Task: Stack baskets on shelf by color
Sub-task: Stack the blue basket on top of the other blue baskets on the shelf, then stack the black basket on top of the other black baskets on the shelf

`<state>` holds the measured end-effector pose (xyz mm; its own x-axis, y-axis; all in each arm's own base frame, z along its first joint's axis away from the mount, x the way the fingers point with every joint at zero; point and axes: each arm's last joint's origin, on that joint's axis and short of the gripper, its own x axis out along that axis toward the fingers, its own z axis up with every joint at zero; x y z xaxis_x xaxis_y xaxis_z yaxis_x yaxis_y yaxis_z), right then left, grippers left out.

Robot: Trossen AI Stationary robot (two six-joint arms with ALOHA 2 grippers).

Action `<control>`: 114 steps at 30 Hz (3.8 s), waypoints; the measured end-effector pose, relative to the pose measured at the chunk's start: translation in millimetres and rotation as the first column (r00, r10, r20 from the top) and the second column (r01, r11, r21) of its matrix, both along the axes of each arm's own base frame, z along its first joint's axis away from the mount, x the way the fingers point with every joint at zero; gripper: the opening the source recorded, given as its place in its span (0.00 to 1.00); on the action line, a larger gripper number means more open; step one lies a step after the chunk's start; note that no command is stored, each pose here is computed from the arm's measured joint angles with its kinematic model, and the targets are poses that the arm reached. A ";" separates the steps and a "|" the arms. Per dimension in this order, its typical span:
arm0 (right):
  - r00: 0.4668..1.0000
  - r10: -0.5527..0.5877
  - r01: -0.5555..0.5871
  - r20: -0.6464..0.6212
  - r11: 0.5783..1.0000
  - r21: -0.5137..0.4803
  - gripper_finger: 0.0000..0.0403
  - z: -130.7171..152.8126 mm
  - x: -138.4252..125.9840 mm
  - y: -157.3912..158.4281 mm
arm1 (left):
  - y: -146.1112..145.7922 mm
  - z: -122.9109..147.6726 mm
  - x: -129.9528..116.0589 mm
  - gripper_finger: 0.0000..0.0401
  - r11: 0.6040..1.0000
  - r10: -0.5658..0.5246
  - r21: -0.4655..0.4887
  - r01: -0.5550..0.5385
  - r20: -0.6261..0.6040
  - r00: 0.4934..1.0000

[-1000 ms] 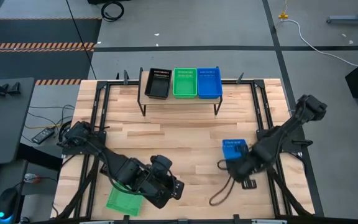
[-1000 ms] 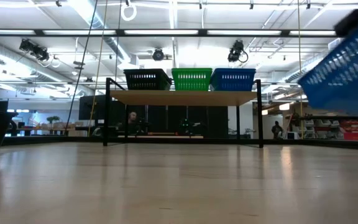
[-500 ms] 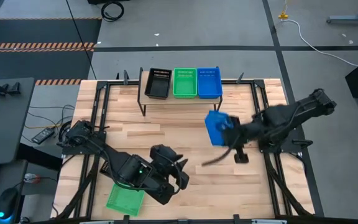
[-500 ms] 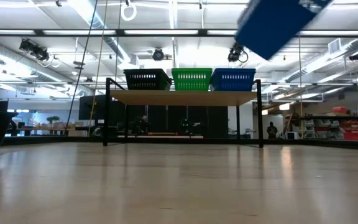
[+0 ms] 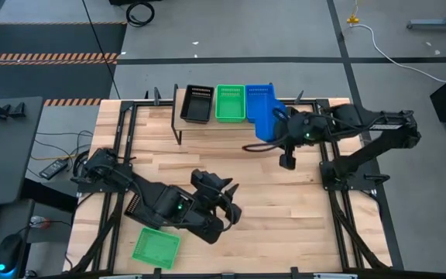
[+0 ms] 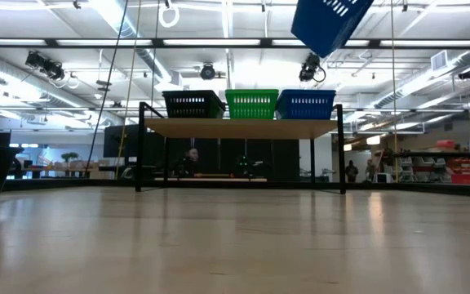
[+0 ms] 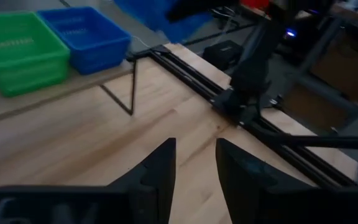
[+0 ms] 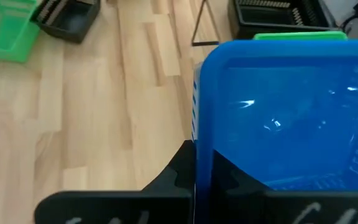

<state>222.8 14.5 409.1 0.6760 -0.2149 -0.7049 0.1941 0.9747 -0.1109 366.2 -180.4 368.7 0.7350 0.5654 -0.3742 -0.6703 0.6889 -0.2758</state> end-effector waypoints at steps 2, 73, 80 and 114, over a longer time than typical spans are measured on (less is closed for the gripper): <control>1.000 -0.004 0.004 0.007 1.000 -0.007 0.02 0.7 1.3 -5.4 | 0.9 1.9 3.7 0.30 1.000 -0.026 -0.014 0.026 0.007 1.000; 0.947 0.135 -0.147 -0.291 0.989 -0.017 0.04 -48.3 16.7 -152.3 | 62.4 14.1 87.3 0.30 0.874 -0.244 -0.291 0.388 0.428 0.870; 0.951 0.133 -0.146 -0.281 0.989 -0.026 0.08 -47.6 17.7 -153.0 | 61.2 14.0 87.4 0.30 0.861 -0.268 -0.297 0.414 0.428 0.863; 0.997 0.022 -0.022 -0.074 1.000 -0.003 0.42 -7.9 -0.5 -139.7 | 61.3 8.3 67.2 0.30 0.853 -0.284 -0.382 0.356 0.234 0.930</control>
<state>222.3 -125.2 401.2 0.6266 -0.2036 -0.7523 0.1641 0.9781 -0.1281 433.4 -119.1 377.0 0.9189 0.1097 -0.3789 -0.3531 0.6568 -0.6663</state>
